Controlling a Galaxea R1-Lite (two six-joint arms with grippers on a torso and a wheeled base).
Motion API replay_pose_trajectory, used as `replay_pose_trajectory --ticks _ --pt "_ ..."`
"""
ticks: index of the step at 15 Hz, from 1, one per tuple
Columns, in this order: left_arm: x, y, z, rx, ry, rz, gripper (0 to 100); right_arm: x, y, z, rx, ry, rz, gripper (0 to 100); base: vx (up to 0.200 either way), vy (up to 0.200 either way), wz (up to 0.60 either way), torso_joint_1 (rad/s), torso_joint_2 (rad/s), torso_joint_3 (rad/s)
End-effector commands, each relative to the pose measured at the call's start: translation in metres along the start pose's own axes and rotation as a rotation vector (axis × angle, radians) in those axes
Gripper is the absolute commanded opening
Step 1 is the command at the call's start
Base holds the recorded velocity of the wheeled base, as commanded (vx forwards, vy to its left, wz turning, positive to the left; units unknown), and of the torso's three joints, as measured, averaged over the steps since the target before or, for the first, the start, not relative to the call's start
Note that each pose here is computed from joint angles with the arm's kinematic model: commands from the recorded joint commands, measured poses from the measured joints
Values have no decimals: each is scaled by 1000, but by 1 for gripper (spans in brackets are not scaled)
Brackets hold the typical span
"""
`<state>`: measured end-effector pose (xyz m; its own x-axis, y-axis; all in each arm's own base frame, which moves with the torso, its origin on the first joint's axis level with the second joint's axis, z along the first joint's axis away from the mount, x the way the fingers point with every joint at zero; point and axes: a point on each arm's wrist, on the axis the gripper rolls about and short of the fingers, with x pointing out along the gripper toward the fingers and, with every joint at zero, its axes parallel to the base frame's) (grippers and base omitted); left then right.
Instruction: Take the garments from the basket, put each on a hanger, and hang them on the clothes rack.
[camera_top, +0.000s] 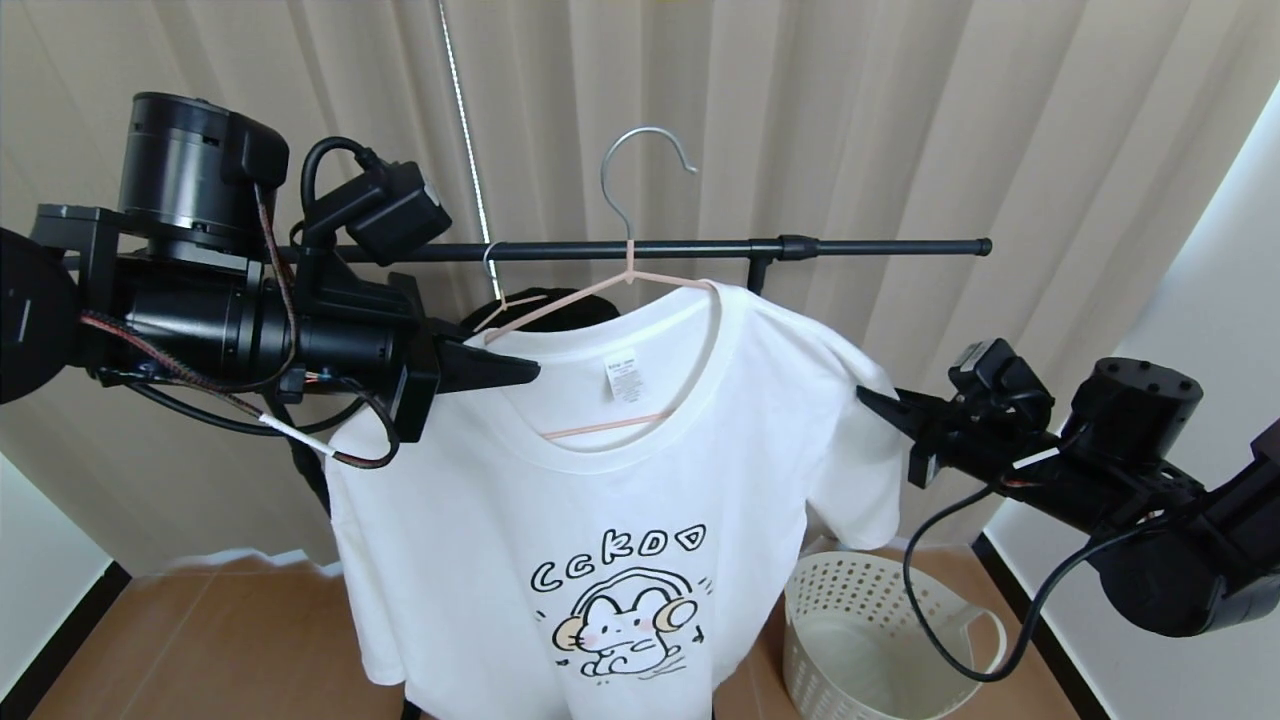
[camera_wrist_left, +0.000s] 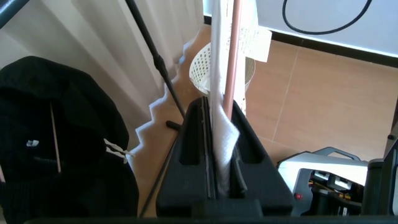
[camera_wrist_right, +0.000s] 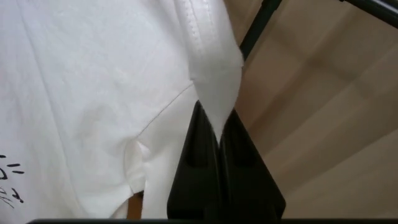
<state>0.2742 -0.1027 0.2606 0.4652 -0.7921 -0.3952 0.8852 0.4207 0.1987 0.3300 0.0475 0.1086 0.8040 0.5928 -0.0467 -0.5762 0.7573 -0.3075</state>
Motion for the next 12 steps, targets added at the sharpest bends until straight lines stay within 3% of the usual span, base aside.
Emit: replay_pose_trajectory --ticks 1,7,12 --pt "-1 2 -2 -4 4 7 0 2 -8 -4 6 3 -20 0 0 0 0 0 0 0" --pt "-7 2 -2 -5 2 20 0 0 -28 -8 34 8 -73 0 0 0 0 0 0 0" --pt "-7 1 -3 -10 5 18 0 -4 -26 -8 39 16 -68 0 0 0 0 0 0 0"
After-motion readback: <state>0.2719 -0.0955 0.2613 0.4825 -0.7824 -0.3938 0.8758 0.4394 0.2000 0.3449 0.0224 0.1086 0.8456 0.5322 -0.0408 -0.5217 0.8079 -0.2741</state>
